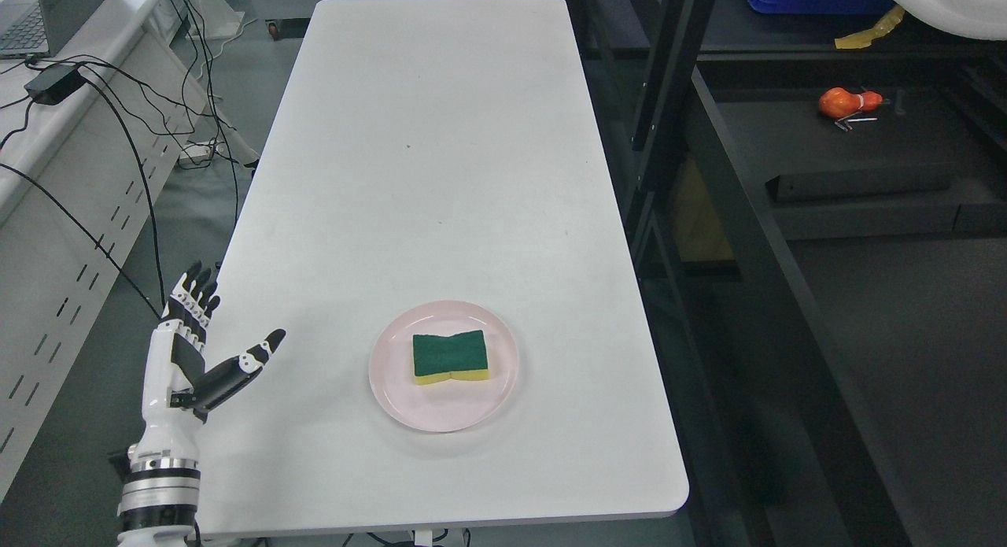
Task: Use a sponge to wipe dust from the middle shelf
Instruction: 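Raise the left hand from beside the table toward the pink plate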
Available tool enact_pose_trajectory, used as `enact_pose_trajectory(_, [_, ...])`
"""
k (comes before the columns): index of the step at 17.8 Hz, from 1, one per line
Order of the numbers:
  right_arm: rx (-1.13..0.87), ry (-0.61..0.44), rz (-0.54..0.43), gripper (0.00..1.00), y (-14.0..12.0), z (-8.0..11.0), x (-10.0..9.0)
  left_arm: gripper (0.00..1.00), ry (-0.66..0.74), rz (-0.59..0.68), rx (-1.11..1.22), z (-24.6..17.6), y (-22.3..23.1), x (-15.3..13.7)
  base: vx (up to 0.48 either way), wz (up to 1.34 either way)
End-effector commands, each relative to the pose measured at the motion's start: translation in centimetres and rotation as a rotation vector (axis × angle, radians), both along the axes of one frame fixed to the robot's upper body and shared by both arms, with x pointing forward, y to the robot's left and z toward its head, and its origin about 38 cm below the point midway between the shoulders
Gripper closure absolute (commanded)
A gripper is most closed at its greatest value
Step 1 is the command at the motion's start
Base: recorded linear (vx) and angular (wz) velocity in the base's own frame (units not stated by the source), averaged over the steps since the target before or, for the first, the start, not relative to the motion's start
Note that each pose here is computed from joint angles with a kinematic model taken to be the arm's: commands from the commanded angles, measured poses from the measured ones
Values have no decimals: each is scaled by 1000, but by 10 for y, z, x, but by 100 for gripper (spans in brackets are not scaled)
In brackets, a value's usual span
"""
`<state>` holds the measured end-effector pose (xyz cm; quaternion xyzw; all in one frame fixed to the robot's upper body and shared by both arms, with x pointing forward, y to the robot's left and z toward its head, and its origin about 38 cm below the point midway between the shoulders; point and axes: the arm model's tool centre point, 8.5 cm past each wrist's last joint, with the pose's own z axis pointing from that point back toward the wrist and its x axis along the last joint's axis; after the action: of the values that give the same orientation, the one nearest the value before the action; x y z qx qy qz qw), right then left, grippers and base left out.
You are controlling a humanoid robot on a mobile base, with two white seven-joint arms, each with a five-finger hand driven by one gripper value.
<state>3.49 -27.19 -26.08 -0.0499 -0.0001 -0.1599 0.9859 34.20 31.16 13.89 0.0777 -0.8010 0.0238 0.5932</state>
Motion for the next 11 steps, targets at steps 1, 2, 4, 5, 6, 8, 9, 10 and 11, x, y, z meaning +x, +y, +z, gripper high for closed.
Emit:
enact_pose_trajectory(1, [-20,-16,0,0,-12,1,6,1,-4,-1,18,2,4,0,0,0])
enact_pose_trajectory(2, [-20,-18,0,0,-12,1,7,1,-5,-1,20,3,5,0,0,0])
enact_pose_trajectory(4, [-20,-18,0,0,-12,1,7,1,-14,-3,31,7,7,3,0,0])
enact_pose_trajectory(5, [-20,-16,0,0,-12,1,6,1,-25,-11,50,11,9,4,0,0])
enact_pose_trajectory(6, [-20,-16,0,0,-12,1,6,1,-65,-58,113,22,11,8,0,0])
enact_pose_trajectory(8, [-20,-16,0,0,-12,1,6,3,-128,-189,279,40,11,14,5,25])
enact_pose_trajectory(9, [-20,-18,0,0,-12,1,7,5,-145,-248,401,48,8,17,-12,-1])
enact_pose_trajectory(10, [-20,-16,0,0,-12,1,6,6,-155,-272,525,54,7,22,-12,-1])
enact_pose_trajectory(11, [-20,-16,0,0,-12,1,6,6,-169,-282,679,60,7,28,-18,0])
